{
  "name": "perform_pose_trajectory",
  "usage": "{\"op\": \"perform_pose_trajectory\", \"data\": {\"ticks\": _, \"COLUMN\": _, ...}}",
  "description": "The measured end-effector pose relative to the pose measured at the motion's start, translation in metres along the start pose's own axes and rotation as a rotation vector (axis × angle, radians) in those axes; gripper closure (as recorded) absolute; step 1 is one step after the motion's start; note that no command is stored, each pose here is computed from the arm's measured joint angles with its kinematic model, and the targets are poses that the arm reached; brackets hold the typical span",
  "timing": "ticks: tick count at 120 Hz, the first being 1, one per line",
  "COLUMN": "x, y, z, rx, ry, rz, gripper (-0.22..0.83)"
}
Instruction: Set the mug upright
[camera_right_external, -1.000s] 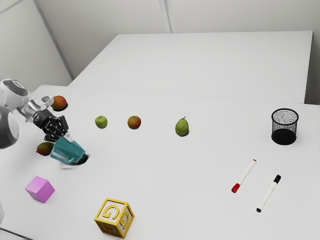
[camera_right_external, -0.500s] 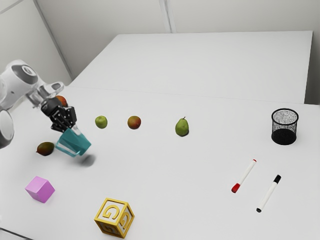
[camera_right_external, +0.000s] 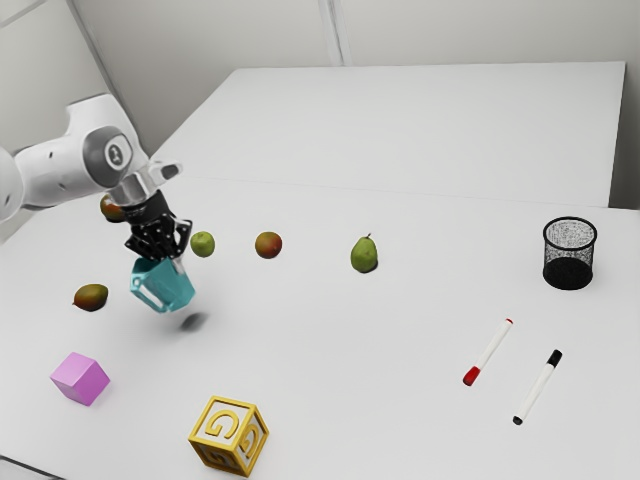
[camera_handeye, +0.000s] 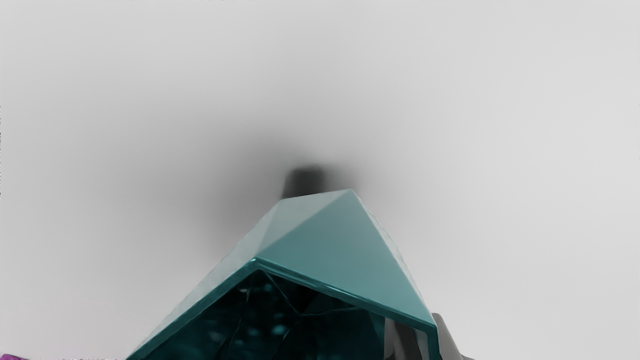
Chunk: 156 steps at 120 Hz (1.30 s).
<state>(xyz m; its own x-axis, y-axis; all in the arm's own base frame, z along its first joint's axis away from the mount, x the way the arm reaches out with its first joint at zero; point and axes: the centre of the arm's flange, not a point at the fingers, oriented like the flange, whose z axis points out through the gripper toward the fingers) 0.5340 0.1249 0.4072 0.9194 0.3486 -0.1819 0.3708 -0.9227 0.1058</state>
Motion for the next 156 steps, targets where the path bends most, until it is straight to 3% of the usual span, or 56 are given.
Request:
{"op": "perform_pose_trajectory", "data": {"ticks": 28, "x": -0.013, "y": 0.029, "z": 0.006, "rx": 0.025, "ry": 0.027, "rz": -0.083, "gripper": 0.78}}
{"op": "perform_pose_trajectory", "data": {"ticks": 75, "x": -0.012, "y": 0.048, "z": 0.020, "rx": 0.093, "ry": 0.079, "rz": -0.170, "gripper": 0.78}}
{"op": "perform_pose_trajectory", "data": {"ticks": 156, "x": 0.003, "y": 0.049, "z": 0.076, "rx": 0.182, "ry": 0.019, "rz": -0.286, "gripper": 0.75}}
